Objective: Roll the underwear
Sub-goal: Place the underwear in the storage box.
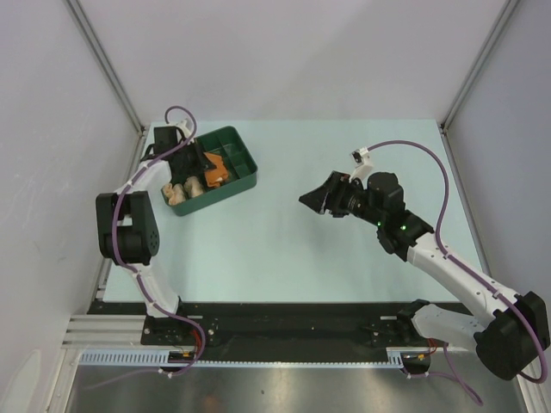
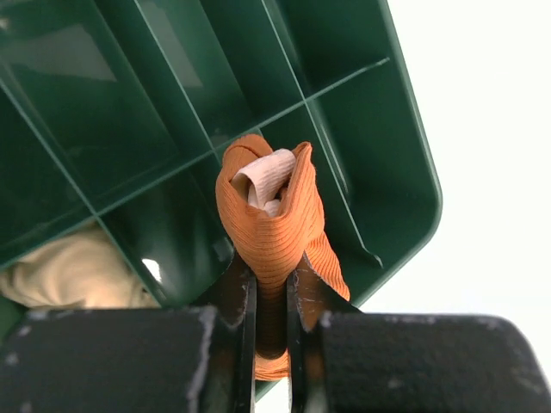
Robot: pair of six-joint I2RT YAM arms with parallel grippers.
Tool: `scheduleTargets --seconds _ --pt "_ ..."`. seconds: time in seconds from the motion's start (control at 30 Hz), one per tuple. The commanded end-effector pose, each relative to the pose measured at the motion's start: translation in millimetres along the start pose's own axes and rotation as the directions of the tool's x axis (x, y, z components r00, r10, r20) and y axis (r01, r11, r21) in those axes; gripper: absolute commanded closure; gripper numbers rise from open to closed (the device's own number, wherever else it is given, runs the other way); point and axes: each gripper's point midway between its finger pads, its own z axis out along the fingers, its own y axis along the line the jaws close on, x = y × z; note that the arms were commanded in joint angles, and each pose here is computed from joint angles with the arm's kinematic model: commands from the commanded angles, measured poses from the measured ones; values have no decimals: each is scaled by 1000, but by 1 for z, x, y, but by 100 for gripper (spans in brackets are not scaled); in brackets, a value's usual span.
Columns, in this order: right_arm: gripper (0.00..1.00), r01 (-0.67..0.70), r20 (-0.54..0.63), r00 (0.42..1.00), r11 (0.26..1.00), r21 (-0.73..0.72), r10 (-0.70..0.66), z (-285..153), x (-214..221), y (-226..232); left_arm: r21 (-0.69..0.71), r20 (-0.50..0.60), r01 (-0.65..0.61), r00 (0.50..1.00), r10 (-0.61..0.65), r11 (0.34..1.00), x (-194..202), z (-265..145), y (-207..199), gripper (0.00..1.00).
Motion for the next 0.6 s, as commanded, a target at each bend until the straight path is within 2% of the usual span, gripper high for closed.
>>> scheduleTargets --seconds 0.0,0.1,0.57 --pt "29 14 50 999 999 -50 -11 -5 -14 14 -61 7 -50 999 51 997 -14 -3 16 100" --pt "29 10 47 999 999 -50 -8 -5 -13 14 -91 -37 -35 999 32 995 -7 1 24 100" --pt "29 -1 42 999 999 -53 3 -4 -11 15 -221 -102 -24 995 1 975 8 -9 46 100"
